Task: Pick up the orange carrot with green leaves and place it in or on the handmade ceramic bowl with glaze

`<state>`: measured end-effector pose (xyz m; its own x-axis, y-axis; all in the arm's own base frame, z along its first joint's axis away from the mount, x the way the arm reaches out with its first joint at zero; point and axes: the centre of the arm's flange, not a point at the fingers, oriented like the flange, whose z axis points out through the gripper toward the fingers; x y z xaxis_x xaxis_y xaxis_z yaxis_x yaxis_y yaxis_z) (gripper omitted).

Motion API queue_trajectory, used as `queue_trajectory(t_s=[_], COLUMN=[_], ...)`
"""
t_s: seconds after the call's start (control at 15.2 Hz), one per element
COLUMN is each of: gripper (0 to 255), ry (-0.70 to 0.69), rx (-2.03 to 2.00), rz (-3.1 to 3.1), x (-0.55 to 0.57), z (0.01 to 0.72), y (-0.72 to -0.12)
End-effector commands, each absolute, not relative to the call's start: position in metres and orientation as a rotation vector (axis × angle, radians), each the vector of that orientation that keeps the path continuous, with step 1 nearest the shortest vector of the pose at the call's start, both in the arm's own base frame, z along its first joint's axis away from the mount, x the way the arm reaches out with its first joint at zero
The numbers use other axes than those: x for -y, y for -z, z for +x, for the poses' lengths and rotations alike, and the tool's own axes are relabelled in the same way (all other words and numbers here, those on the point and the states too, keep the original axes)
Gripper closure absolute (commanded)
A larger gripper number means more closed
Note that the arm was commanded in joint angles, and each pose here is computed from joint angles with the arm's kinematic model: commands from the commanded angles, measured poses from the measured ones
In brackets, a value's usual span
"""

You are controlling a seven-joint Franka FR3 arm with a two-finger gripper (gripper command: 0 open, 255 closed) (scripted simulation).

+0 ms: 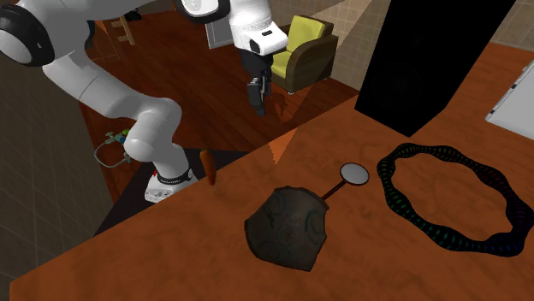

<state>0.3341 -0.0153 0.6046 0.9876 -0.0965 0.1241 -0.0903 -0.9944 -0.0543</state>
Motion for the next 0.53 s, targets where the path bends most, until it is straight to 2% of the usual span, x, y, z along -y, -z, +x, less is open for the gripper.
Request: queue_trajectory(t_s=[0.0,0.46], gripper=[0,0], ry=[0.196,0.167], rx=[-0.145,-0.045], rz=[-3.083,-3.065], x=[0.015,0.084], z=[0.334,0.271], y=[-0.605,-0.599])
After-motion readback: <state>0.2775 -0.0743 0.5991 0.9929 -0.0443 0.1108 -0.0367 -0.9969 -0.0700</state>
